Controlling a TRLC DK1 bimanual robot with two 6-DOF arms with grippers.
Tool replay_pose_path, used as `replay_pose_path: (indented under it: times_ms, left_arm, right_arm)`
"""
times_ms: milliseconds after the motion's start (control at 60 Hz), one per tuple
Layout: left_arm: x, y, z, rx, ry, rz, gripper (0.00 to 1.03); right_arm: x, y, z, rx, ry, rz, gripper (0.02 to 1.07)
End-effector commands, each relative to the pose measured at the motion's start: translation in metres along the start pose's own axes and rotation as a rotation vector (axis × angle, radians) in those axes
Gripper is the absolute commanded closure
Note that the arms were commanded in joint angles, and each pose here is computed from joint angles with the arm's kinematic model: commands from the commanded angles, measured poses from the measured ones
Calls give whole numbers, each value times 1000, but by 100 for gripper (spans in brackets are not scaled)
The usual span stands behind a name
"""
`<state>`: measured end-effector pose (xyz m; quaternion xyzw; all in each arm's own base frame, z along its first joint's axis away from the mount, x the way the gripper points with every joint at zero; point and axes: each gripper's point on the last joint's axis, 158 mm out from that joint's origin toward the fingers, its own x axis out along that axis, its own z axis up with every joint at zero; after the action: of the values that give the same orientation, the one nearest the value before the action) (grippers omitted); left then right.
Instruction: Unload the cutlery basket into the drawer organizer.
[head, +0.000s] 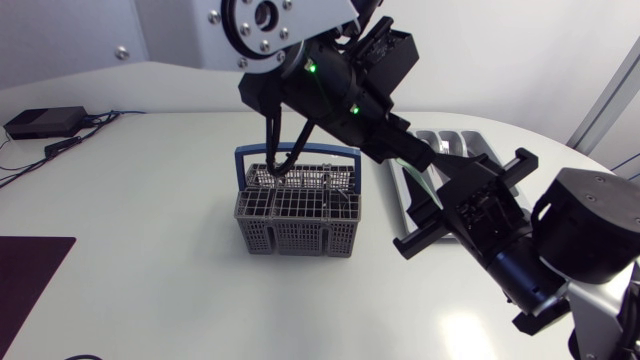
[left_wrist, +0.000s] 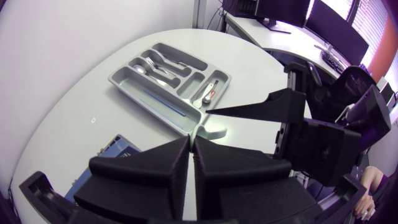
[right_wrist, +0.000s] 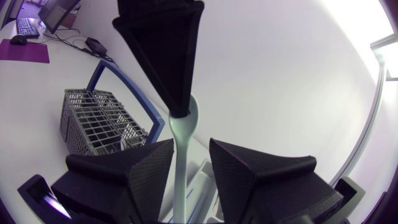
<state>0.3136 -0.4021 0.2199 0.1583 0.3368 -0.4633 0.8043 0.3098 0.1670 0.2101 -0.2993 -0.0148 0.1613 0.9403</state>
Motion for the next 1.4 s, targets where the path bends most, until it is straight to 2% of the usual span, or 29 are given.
replay_pose_path:
  times_ms: [0, 217, 317, 800, 883, 1283, 1383]
  left_arm:
    - [2, -1, 0, -21, 7, -6, 94]
    - [-1, -2, 3, -22, -1, -6, 94]
    - [-1, -2, 2, -24, 3, -7, 94]
    - [-2, -3, 2, -25, 3, -7, 94]
    - [-3, -2, 2, -25, 3, -5, 94]
    - [-3, -3, 4, -20, -3, -6, 94]
    - [-3, -3, 4, -18, -1, -6, 94]
  right_arm:
    - [-5, -2, 3, -7, -22, -6, 62]
    - [-7, 3, 2, -10, -20, 9, 63]
    - [-7, 5, 1, -14, -19, 14, 71]
    - [-3, 27, -15, -17, 27, 71, 72]
    - [-3, 27, -16, -18, 31, 70, 80]
    - [-1, 27, -22, -19, 48, 66, 85]
    - [1, 27, -22, -20, 51, 66, 95]
